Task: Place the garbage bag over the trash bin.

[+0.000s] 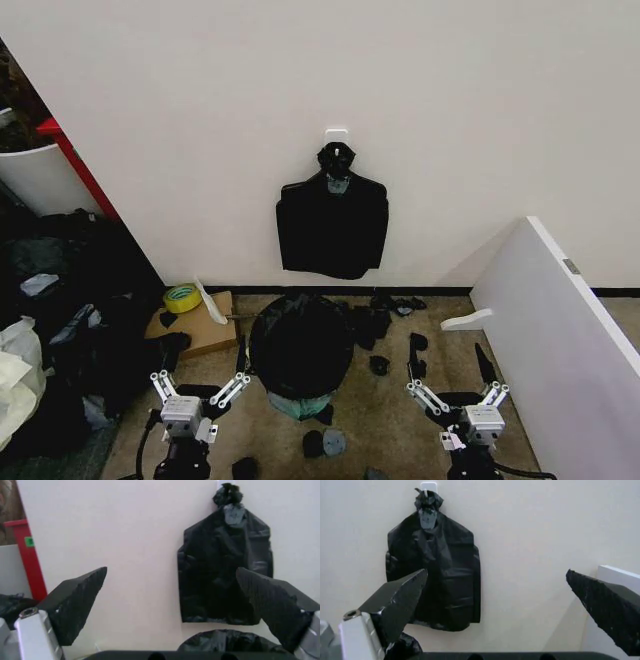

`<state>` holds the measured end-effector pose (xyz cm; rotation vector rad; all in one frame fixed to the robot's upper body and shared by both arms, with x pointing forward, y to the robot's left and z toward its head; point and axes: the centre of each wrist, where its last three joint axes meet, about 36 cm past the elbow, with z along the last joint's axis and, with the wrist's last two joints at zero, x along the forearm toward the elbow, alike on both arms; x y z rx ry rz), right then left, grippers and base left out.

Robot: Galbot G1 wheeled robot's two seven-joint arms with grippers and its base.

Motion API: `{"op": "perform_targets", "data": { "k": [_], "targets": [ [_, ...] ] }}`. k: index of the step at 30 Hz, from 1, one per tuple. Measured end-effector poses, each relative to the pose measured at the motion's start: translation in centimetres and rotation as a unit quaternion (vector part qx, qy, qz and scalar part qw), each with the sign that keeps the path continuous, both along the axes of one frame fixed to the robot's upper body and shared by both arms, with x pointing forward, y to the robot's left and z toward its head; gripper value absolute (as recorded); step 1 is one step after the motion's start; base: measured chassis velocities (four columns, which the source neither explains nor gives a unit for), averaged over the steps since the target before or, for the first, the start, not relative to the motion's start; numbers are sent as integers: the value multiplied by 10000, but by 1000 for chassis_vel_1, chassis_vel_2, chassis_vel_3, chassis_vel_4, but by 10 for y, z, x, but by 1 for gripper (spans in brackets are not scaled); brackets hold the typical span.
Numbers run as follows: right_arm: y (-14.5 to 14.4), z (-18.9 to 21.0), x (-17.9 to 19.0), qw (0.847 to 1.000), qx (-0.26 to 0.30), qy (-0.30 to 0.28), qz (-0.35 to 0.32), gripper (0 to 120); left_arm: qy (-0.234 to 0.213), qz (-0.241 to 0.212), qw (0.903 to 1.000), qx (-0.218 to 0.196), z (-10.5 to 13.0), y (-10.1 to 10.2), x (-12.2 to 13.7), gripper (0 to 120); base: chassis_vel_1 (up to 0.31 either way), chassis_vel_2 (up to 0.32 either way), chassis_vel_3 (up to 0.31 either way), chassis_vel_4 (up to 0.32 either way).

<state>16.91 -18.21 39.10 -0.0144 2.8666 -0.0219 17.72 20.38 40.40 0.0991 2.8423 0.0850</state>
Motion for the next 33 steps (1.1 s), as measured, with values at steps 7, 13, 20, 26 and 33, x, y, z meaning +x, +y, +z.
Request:
{"op": "perform_targets", "data": {
  "k": [7,13,20,26,33],
  "targets": [
    [0,0,0,10000,-1,-2,-3,100,43,-62,10000,54,-6,-2,1,100,0,0,0,0],
    [0,-1,0,10000,2,-2,-3,100,185,-51,9998,44,-10,-2,-1,100,0,0,0,0],
    [0,-1,1,10000,6,2,-3,100,220,-91,9997,101,-13,-1,1,100,0,0,0,0],
    [0,-1,1,10000,9,4,-4,100,187,-216,9995,158,3,-2,20,100,0,0,0,0],
    [0,-1,1,10000,11,5,-5,100,201,-283,9992,181,5,7,27,100,0,0,0,0]
  ]
}}
